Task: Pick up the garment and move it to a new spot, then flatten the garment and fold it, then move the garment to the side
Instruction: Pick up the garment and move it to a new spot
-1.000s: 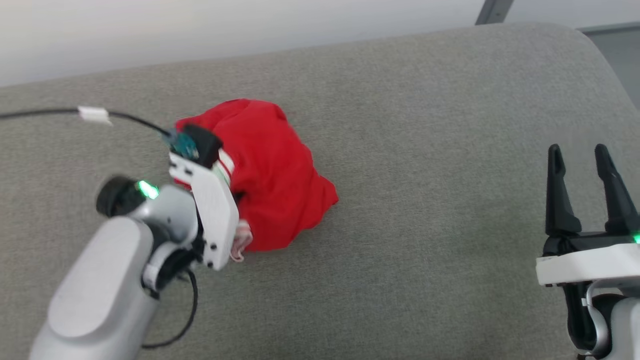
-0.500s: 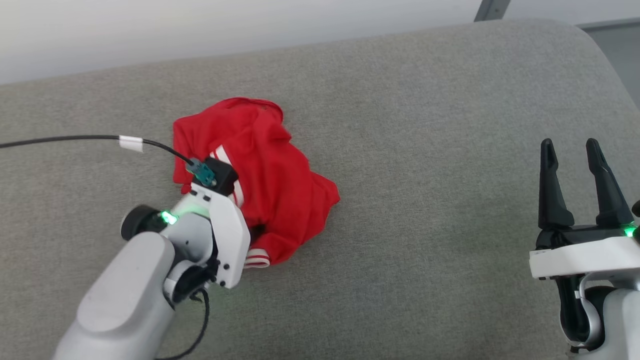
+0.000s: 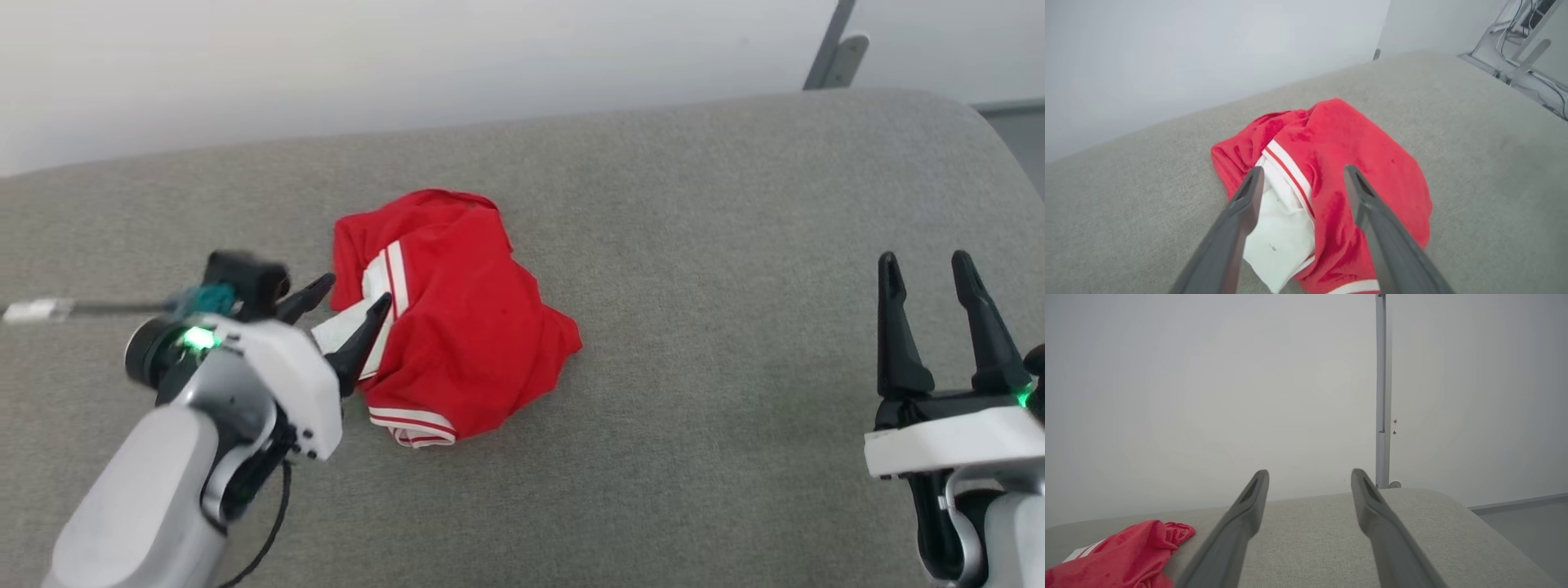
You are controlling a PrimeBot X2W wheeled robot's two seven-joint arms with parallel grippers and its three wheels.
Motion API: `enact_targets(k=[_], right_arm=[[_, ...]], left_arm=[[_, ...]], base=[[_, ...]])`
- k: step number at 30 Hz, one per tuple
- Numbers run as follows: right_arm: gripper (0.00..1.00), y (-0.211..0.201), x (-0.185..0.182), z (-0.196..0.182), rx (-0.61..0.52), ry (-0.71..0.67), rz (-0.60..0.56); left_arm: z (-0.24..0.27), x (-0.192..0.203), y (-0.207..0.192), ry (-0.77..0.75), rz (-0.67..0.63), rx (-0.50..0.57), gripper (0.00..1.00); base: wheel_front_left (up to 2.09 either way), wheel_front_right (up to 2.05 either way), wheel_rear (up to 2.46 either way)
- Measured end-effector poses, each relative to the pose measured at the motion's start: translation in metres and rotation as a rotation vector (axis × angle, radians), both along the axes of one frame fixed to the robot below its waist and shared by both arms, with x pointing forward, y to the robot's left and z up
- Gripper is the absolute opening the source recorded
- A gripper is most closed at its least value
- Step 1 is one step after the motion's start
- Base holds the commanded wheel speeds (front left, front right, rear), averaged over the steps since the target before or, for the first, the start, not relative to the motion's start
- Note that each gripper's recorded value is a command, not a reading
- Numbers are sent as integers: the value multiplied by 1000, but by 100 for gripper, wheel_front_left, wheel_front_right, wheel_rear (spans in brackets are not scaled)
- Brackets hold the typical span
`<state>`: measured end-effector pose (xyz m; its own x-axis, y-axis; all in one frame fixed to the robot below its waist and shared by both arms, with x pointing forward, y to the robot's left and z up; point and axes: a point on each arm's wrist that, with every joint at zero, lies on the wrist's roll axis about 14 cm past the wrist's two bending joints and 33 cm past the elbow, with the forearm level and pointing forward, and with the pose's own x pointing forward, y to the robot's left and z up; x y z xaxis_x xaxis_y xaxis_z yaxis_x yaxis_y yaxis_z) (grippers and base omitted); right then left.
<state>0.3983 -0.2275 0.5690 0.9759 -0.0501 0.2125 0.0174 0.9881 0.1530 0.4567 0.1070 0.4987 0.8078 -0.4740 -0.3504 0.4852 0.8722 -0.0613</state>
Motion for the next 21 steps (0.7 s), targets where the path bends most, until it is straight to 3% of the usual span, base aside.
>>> enact_targets(k=[12,21], right_arm=[[100,17,-9,8,9,-23,45],[100,32,-12,8,19,-22,82]], left_arm=[[37,-41,72,-312,250,-135,100],[27,-87,109,-369,390,-180,100]], base=[[0,0,0],[0,0,0]])
